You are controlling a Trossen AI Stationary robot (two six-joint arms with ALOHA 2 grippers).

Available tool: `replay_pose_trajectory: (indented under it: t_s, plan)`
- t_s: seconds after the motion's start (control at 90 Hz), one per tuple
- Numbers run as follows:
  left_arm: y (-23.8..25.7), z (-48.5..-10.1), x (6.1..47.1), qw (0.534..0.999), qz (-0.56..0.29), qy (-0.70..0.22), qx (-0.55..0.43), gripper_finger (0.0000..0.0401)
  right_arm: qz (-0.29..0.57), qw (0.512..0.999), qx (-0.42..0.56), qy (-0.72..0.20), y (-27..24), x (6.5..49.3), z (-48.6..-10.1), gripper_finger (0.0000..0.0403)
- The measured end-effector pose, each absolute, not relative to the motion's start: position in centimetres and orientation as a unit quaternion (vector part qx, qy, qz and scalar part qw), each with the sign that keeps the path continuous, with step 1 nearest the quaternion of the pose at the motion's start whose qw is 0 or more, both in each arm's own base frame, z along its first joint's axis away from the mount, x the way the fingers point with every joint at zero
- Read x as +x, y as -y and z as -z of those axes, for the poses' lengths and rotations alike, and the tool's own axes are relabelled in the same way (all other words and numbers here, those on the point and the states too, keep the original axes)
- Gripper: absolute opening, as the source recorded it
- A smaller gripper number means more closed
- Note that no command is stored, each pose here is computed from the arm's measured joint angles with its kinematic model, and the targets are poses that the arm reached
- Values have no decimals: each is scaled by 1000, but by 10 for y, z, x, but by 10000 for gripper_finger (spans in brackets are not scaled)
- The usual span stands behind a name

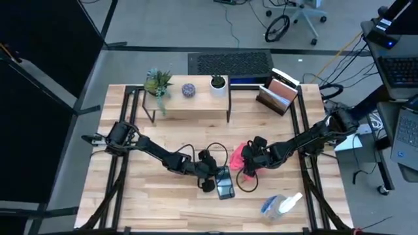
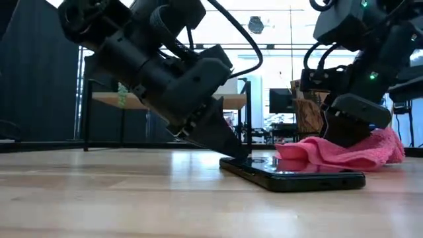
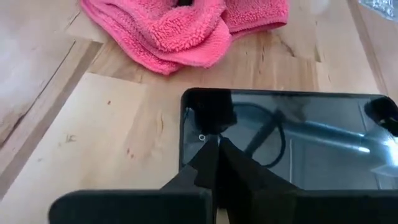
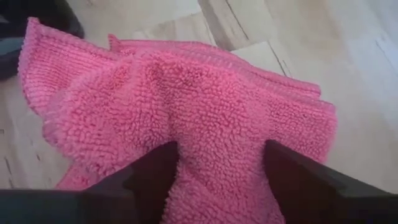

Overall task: Apply microfiber cloth
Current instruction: Wipe the front of the cellphone using the pink microfiber cloth

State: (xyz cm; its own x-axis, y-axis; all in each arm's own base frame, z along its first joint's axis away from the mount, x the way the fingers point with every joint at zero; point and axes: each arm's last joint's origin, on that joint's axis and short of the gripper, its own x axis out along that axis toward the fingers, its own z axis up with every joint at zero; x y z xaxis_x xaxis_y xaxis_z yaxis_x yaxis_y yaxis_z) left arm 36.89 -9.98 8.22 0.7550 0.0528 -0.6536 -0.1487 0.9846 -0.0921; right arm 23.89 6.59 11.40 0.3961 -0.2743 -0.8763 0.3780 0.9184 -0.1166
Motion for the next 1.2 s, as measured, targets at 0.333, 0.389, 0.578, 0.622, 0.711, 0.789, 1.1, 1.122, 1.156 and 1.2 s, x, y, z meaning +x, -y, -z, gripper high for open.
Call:
replay_pose_trajectory:
  t_s: [0.333, 0.389, 0.578, 0.622, 0.711, 0.789, 1.1, 1.122, 1.156, 1.2]
  plan:
    - [98, -82, 369, 936, -49, -345, -56, 0, 158, 844, 64, -508, -69, 243, -120, 14]
    - [98, -82, 369, 936, -49, -345, -56, 0, 149, 849, 59, -504, -71, 246, -127, 15]
    - [98, -82, 370, 936, -50, -345, -58, 0, 46, 907, 9, -418, -99, 269, -163, 4]
    - [98, -82, 370, 936, -50, -345, -58, 0, 27, 917, -4, -398, -104, 271, -163, 4]
    - [97, -82, 370, 936, -51, -343, -58, 0, 13, 934, -9, -358, -111, 278, -165, 3]
    - [97, -82, 370, 936, -51, -343, -58, 0, 13, 935, -10, -354, -113, 284, -158, 2]
    - [96, -82, 370, 936, -55, -341, -68, 0, 5, 933, -26, -359, -124, 302, -107, 1]
    - [96, -82, 370, 935, -58, -341, -73, 0, 1, 934, -25, -357, -125, 303, -106, 1]
    - [95, -82, 370, 935, -61, -342, -79, 0, -9, 934, -22, -356, -127, 303, -104, 1]
    - [93, -82, 371, 933, -65, -342, -87, 0, -16, 934, -14, -356, -130, 304, -102, 1]
